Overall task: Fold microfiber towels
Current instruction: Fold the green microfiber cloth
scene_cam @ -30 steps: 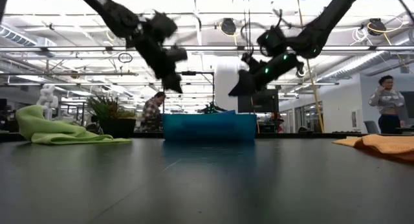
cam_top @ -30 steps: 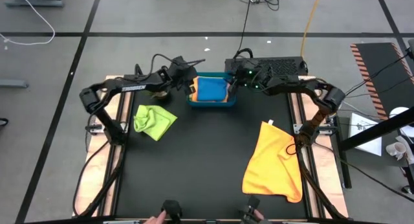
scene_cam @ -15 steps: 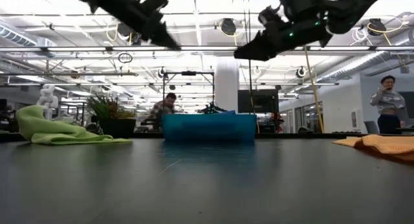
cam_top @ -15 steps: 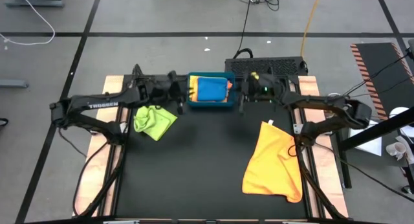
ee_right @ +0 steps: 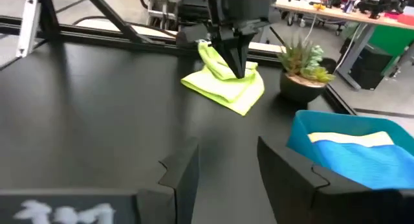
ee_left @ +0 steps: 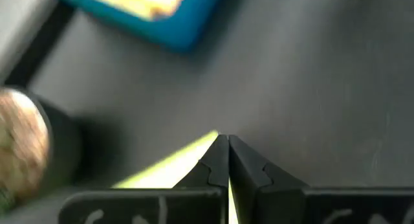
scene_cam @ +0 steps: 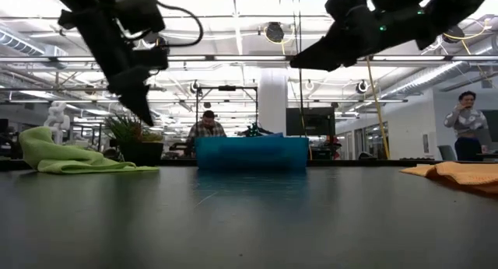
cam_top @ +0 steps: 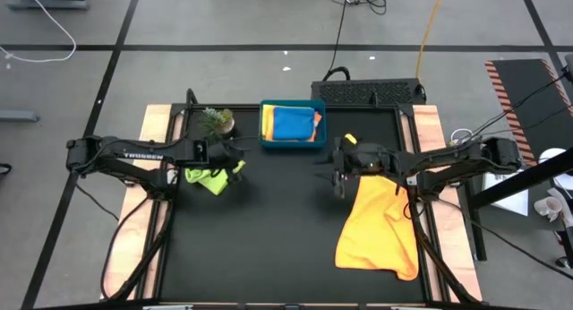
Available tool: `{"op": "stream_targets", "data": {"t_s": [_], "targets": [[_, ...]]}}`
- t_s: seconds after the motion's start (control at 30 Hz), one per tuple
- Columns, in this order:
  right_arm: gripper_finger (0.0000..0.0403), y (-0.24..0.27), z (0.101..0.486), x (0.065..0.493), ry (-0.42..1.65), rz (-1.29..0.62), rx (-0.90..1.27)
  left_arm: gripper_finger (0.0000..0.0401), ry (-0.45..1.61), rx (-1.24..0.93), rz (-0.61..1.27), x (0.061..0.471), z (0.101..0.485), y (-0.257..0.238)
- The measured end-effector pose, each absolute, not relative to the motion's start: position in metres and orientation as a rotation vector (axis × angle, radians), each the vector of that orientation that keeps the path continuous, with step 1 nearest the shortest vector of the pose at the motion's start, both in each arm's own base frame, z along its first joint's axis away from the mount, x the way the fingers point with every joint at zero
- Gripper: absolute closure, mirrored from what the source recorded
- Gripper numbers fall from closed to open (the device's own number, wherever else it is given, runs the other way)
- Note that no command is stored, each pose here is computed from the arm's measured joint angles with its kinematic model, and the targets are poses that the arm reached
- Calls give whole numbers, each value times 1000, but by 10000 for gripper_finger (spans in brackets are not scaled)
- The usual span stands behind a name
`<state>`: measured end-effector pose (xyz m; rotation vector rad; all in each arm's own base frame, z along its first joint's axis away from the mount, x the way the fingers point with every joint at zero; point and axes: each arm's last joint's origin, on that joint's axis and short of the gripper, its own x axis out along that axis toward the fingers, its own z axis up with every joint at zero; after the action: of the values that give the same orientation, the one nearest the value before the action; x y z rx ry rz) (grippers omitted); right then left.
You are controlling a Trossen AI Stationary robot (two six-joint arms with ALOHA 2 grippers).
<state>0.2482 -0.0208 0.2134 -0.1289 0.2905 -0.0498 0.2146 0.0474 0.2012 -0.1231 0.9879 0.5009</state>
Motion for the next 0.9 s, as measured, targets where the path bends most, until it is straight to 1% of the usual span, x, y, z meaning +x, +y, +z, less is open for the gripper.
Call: {"op": "stream_targets", "data": {"t_s": [0.17, 0.33, 0.5, 0.7, 0.8, 0.9], "targets": [[257, -4, 206, 245, 267, -41, -136, 394, 1025, -197, 543, 206, 184, 41], [257, 2, 202, 241, 239, -27, -131, 365, 1023, -195, 543, 200, 168, 41], [257, 2, 201, 241, 231, -29, -124, 320, 1035, -188, 540, 195, 157, 41], [257, 2, 201, 241, 230, -27, -128, 253, 1050, -218, 586, 188, 148, 47], [257, 2, 203, 241, 215, -26, -146, 223, 1064, -227, 600, 189, 144, 50], [257, 2, 205, 242, 191, -26, -162, 201, 1059, -239, 598, 194, 138, 52]]}}
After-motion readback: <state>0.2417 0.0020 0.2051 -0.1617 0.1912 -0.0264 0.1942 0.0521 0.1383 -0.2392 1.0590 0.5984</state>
